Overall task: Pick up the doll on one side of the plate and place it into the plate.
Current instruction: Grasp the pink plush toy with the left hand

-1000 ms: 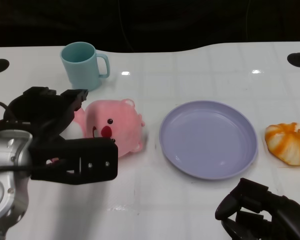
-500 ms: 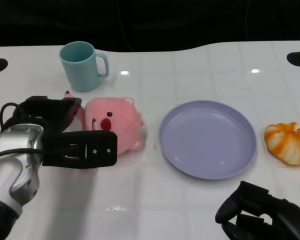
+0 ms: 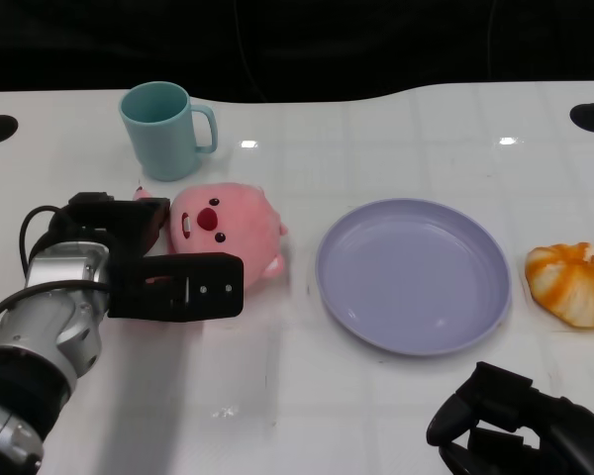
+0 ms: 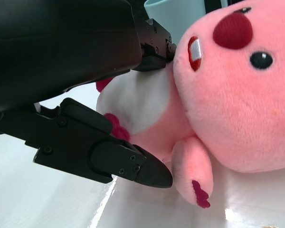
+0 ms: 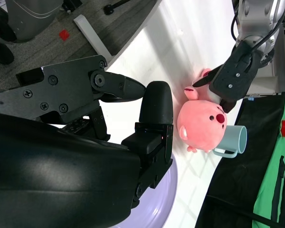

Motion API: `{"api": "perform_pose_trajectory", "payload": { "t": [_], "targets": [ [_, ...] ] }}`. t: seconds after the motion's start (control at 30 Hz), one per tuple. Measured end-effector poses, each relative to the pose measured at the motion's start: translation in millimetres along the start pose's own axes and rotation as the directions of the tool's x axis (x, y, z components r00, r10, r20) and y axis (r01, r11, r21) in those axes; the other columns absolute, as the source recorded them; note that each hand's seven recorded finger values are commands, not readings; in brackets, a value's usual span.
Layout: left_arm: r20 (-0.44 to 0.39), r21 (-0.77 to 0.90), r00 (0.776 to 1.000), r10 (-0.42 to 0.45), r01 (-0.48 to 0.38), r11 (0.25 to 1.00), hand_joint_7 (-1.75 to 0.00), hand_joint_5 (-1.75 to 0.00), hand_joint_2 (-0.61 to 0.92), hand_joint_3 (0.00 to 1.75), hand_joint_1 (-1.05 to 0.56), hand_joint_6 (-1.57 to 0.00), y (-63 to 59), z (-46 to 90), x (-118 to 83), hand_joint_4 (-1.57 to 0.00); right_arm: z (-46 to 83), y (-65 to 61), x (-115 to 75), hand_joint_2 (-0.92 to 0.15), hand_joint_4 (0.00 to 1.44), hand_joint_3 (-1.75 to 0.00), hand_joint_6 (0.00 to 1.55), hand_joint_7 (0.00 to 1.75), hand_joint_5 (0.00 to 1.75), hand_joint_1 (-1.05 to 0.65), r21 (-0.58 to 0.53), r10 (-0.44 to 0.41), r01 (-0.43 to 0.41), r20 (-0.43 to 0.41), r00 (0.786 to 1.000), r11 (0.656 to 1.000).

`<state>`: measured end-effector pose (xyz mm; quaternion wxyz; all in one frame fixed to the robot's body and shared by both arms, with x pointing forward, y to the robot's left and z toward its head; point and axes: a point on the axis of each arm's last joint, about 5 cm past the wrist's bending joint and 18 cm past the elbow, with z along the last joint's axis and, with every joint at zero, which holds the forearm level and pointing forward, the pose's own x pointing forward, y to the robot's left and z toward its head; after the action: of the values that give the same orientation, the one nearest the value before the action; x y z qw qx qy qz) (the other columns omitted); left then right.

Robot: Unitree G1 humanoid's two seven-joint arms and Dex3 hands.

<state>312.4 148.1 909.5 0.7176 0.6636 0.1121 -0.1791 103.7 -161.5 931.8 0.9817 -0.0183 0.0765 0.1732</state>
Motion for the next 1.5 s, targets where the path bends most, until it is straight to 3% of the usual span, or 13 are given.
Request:
{"api": "perform_pose_trajectory", "payload": {
  "t": [0.27, 0.37, 0.47, 0.5, 0.53, 0.57, 0.7, 0.8, 0.87, 0.97, 1.07, 1.2, 1.5],
  "targets": [
    [-0.02, 0.009, 1.0, -0.017, 0.018, 1.0, -0.03, -0.18, 0.89, 0.0, -0.57, -0.32, -9.9, -0.8, 8, -0.18, 0.5, 0.5, -1.0, -0.92, 0.65, -0.48, 0.46, 1.65, 1.75, -0.3, 0.005, 0.002, -0.002, -0.003, 1.0, 1.0],
    [-0.025, 0.015, 1.0, -0.015, 0.016, 1.0, -0.03, -0.15, 0.9, 0.0, -0.49, -0.41, -13.1, -2.7, 9, -0.3, 0.4, 0.6, -1.2, -0.92, 0.65, -0.48, 0.47, 1.65, 1.75, -0.3, 0.004, 0.002, -0.002, -0.003, 1.0, 1.0],
    [-0.024, 0.004, 1.0, 0.005, -0.005, 1.0, -0.07, -0.2, 0.92, 0.04, -0.29, -0.63, -14.6, -2.8, 10, -0.6, 0.4, 0.6, -1.1, -0.92, 0.66, -0.47, 0.48, 1.65, 1.75, -0.31, 0.003, 0.002, -0.002, -0.002, 1.0, 1.0],
    [-0.024, -0.004, 1.0, 0.015, -0.015, 1.0, -0.07, -0.32, 0.92, 0.08, -0.26, -0.73, -15.6, -3.1, 10, -0.73, 0.3, 0.6, -1.0, -0.92, 0.66, -0.47, 0.48, 1.65, 1.75, -0.31, 0.003, 0.002, -0.002, -0.002, 1.0, 1.0],
    [-0.024, -0.018, 0.999, 0.028, -0.028, 0.999, -0.06, -0.9, 0.92, 0.07, -0.27, -0.9, -17.1, -3.8, 11, -0.74, 0.2, 0.7, -0.9, -0.92, 0.66, -0.47, 0.48, 1.65, 1.75, -0.31, 0.002, 0.002, -0.002, -0.002, 1.0, 1.0],
    [-0.024, -0.03, 0.999, 0.041, -0.041, 0.999, -0.05, -1.18, 0.92, 0.06, -0.28, -0.98, -18.7, -4.7, 11, -0.72, -0.1, 1.0, -0.6, -0.92, 0.66, -0.47, 0.48, 1.65, 1.75, -0.31, 0.002, 0.004, -0.004, -0.004, 1.0, 1.0],
    [-0.008, -0.068, 0.995, 0.102, -0.102, 0.992, -0.12, -1.62, 0.91, 0.13, -0.32, -1.22, -23.6, -7.5, 10, -0.73, -1.7, 2.1, 0.5, -0.92, 0.66, -0.48, 0.48, 1.64, 1.75, -0.29, 0.004, 0.01, -0.01, -0.002, 1.0, 1.0],
    [0.016, -0.071, 0.988, 0.156, -0.155, 0.985, -1.38, -1.73, 0.92, 0.32, -0.28, -0.68, -27.8, -9.2, 9, -0.73, -1.9, 2.4, 0.8, -0.92, 0.66, -0.49, 0.48, 1.64, 1.75, -0.29, 0.005, 0.011, -0.011, 0.001, 1.0, 1.0],
    [0.031, -0.074, 0.984, 0.178, -0.175, 0.982, -1.67, -1.74, 0.92, 0.36, -0.3, -0.56, -30.2, -10.3, 8, -0.74, -2.0, 2.9, 0.9, -0.92, 0.66, -0.48, 0.49, 1.64, 1.75, -0.3, 0.006, 0.014, -0.014, 0.001, 1.0, 1.0],
    [0.045, -0.085, 0.98, 0.193, -0.189, 0.978, -1.72, -1.75, 0.92, 0.33, -0.28, -0.5, -33.3, -11.8, 7, -0.73, -2.1, 3.0, 0.8, -0.92, 0.66, -0.48, 0.49, 1.64, 1.75, -0.29, 0.007, 0.014, -0.014, 0.001, 1.0, 1.0],
    [0.056, -0.098, 0.976, 0.212, -0.206, 0.974, -1.43, -1.75, 0.92, 0.32, -0.28, -0.59, -32.9, -11.5, 6, -0.7, -2.3, 3.0, 0.2, -0.92, 0.66, -0.48, 0.49, 1.64, 1.75, -0.29, 0.008, 0.012, -0.012, -0.001, 1.0, 1.0],
    [0.069, -0.134, 0.969, 0.238, -0.227, 0.965, -1.72, -1.75, 0.91, 0.28, -0.24, -0.58, -33.1, -13.7, 4, -0.78, -2.8, 3.1, -0.6, -0.92, 0.65, -0.49, 0.47, 1.64, 1.75, -0.3, 0.008, 0.008, -0.008, -0.005, 1.0, 1.0],
    [0.075, -0.228, 0.946, 0.315, -0.291, 0.929, -1.75, -1.75, 0.88, 0.36, -0.18, -0.63, -31.9, -21.6, -1, -0.85, -1.7, 5.2, -1.5, -0.92, 0.65, -0.49, 0.46, 1.65, 1.75, -0.3, 0.009, 0.01, -0.01, -0.001, 1.0, 1.0]
  ]
}}
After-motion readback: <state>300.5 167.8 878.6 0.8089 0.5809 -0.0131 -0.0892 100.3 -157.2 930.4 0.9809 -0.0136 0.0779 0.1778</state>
